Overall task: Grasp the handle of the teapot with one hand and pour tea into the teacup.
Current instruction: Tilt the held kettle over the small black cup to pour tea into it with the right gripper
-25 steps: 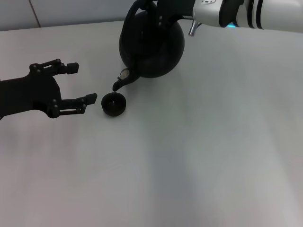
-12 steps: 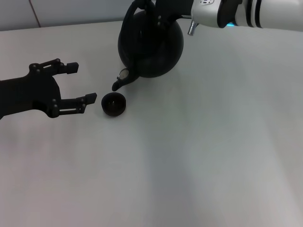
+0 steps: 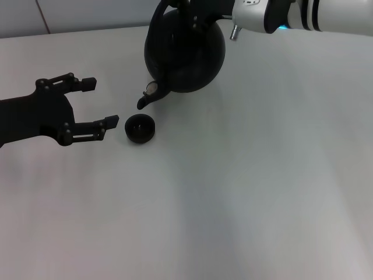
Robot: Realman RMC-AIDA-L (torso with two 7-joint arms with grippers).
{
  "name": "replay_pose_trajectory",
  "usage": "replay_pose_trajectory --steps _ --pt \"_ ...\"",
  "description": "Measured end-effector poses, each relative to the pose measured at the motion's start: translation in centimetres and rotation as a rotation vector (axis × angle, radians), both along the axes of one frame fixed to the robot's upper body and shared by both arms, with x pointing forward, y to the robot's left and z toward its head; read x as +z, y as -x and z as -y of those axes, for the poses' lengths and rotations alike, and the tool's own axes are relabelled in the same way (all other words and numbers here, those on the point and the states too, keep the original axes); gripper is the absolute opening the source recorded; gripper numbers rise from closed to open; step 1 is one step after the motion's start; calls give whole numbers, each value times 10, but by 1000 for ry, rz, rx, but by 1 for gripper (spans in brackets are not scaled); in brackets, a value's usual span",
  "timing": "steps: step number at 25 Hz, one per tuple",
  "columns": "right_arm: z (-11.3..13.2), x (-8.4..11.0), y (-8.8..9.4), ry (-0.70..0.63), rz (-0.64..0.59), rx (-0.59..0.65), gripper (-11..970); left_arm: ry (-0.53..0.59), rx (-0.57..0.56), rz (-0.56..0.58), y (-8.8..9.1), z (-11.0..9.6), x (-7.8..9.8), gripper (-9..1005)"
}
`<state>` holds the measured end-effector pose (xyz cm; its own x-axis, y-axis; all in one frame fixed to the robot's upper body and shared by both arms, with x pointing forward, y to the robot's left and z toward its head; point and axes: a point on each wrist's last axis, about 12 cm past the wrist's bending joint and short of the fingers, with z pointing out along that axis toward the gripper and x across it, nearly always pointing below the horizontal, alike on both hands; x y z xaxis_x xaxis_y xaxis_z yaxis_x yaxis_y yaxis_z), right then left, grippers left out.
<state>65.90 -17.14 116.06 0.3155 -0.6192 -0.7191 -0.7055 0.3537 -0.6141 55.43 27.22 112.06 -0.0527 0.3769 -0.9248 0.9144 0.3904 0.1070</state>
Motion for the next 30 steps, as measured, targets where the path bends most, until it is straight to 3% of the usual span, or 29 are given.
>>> replay_pose_trajectory --steps 30 --pt "-13 3 -3 88 55 14 91 -4 -3 20 1 -1 -1 860"
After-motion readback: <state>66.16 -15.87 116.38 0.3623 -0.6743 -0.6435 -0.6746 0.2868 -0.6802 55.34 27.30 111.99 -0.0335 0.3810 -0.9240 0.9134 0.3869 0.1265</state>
